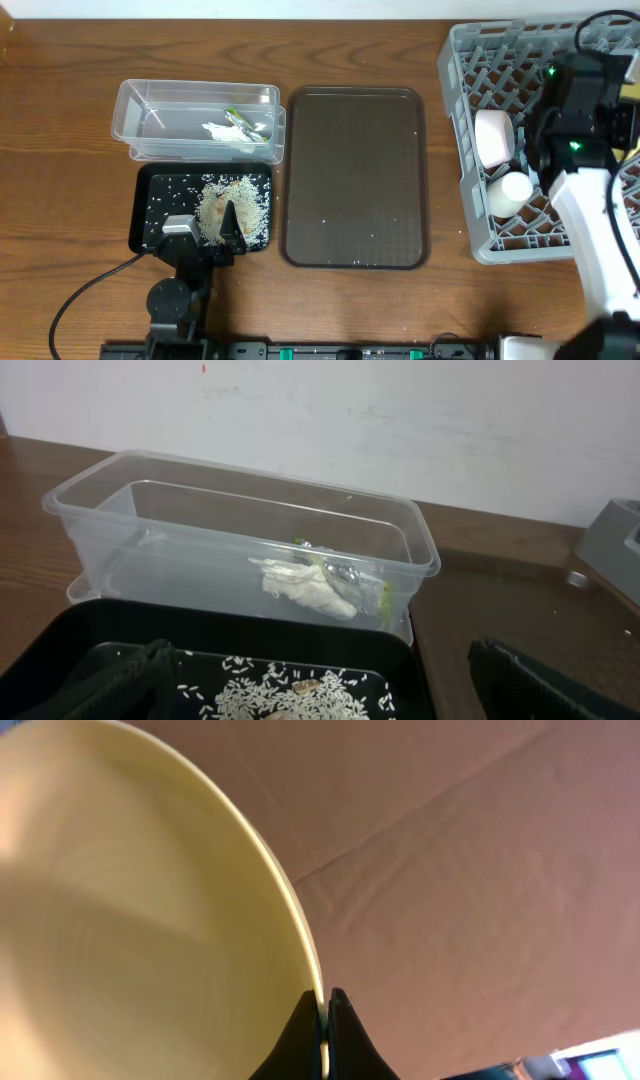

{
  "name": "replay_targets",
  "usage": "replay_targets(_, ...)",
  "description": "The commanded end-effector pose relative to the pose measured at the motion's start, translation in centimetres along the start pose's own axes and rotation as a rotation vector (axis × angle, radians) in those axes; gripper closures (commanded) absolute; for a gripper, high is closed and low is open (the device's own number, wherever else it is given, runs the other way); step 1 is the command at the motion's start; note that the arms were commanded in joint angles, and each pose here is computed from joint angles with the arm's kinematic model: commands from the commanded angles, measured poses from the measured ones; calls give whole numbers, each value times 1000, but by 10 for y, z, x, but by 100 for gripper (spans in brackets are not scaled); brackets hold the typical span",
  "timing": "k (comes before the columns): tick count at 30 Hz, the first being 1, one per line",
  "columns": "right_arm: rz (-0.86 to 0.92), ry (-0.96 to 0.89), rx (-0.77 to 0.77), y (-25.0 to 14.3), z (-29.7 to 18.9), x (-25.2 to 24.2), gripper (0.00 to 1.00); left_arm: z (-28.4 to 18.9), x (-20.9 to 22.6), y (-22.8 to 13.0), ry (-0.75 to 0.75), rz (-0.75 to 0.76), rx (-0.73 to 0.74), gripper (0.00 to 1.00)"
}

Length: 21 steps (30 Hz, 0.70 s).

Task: Sort waste into correct bins and load items into the dishwasher rack
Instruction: 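Stand the yellow plate upright in the rack slots with the right gripper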

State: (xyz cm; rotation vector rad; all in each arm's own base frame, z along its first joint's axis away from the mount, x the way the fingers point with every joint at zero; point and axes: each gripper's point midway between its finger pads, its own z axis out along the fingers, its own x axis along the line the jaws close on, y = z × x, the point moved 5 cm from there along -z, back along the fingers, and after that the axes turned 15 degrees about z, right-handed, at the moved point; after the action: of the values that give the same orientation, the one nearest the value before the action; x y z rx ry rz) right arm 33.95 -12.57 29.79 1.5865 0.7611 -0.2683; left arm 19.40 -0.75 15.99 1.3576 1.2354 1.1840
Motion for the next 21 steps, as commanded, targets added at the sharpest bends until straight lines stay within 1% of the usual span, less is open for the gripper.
replay_targets(1,-158,18,13,-7,7,20,99,2,1,-15,7,11,41,5)
replay_targets(7,-275,73,12,-19,4,56,99,2,1,-15,7,11,41,5)
replay_targets(8,-293,83,6,-20,0,62,96,2,1,-15,7,10,41,5)
replay_targets(10,-310,107,-14,-20,-10,70,85,2,1,-15,7,11,41,5)
replay_targets(12,-320,134,-40,-17,-23,77,65,2,1,-15,7,10,41,5)
replay_targets(13,-324,150,-56,-16,-31,81,57,2,1,-15,7,11,41,5)
replay_targets(16,-338,188,-100,-14,-53,91,39,2,1,-15,7,11,41,5)
replay_targets(19,-317,168,-139,-9,-75,91,31,2,1,-15,7,10,41,5)
replay_targets(21,-279,171,-165,-6,-91,87,28,2,1,-15,7,11,41,5)
